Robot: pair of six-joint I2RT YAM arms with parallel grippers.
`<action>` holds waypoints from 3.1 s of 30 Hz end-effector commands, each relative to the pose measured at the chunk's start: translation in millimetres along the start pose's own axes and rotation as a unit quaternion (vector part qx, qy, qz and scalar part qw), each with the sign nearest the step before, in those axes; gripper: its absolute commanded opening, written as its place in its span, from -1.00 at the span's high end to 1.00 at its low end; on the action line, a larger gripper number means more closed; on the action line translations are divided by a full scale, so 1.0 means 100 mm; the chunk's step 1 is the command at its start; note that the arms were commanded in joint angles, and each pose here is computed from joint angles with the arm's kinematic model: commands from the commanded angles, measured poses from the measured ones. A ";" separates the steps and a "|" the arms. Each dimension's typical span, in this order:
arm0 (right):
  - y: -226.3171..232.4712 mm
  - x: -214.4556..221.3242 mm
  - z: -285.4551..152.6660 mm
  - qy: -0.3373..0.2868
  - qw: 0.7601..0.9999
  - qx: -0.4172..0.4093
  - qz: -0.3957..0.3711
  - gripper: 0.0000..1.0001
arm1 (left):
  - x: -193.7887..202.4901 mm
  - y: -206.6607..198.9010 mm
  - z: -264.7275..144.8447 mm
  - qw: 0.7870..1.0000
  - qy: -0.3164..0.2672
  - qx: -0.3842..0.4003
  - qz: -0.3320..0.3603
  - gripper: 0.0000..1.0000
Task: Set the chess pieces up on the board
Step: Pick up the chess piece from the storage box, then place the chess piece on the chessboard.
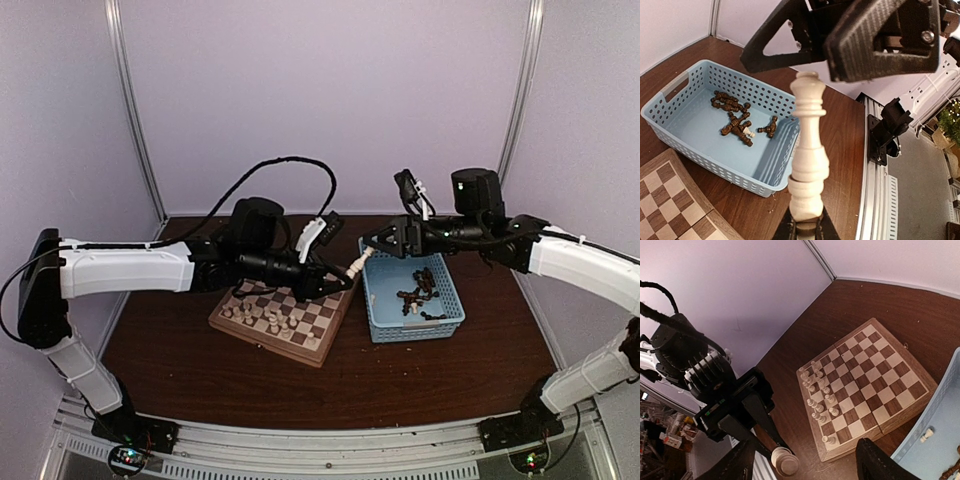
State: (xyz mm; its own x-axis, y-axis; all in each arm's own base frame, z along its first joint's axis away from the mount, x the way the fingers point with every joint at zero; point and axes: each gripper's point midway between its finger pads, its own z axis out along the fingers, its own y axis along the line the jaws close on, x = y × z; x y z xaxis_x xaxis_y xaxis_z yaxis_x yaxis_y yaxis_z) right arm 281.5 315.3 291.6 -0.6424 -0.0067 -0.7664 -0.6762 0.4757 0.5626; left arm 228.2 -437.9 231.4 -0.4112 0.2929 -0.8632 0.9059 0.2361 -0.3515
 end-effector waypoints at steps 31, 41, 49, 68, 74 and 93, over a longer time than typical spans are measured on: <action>0.18 0.26 0.01 0.098 0.990 -0.085 0.057 0.42 | -0.07 -0.13 -0.06 0.999 0.009 0.026 0.047 0.98; 0.17 0.24 -0.04 0.089 0.992 -0.076 0.050 0.90 | -0.08 -0.12 -0.07 0.999 0.013 0.019 0.042 0.98; 0.13 0.17 -0.16 0.069 0.995 -0.061 0.031 0.98 | 0.01 0.03 -0.17 0.998 0.024 -0.038 0.033 0.99; 0.92 0.07 -0.68 0.004 0.971 -0.196 -0.140 1.00 | 0.07 0.73 -0.96 0.981 -0.043 -0.164 -0.097 1.00; 0.94 0.10 -0.61 0.016 0.970 -0.190 -0.147 1.00 | 0.09 0.87 -1.22 0.971 -0.063 -0.197 -0.123 1.00; 0.84 0.35 0.12 0.057 0.968 -0.067 -0.236 0.97 | 0.33 1.05 -1.84 0.946 -0.057 -0.259 -0.186 1.00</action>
State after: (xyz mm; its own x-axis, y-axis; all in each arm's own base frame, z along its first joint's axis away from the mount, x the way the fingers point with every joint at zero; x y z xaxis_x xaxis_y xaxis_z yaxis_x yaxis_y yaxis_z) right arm 193.3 358.7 313.1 -0.3327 -0.2843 -0.8992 -0.9368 0.2089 0.2805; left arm 297.0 -241.7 224.1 -0.6524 0.0280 -0.7574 0.5233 0.7395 -0.4235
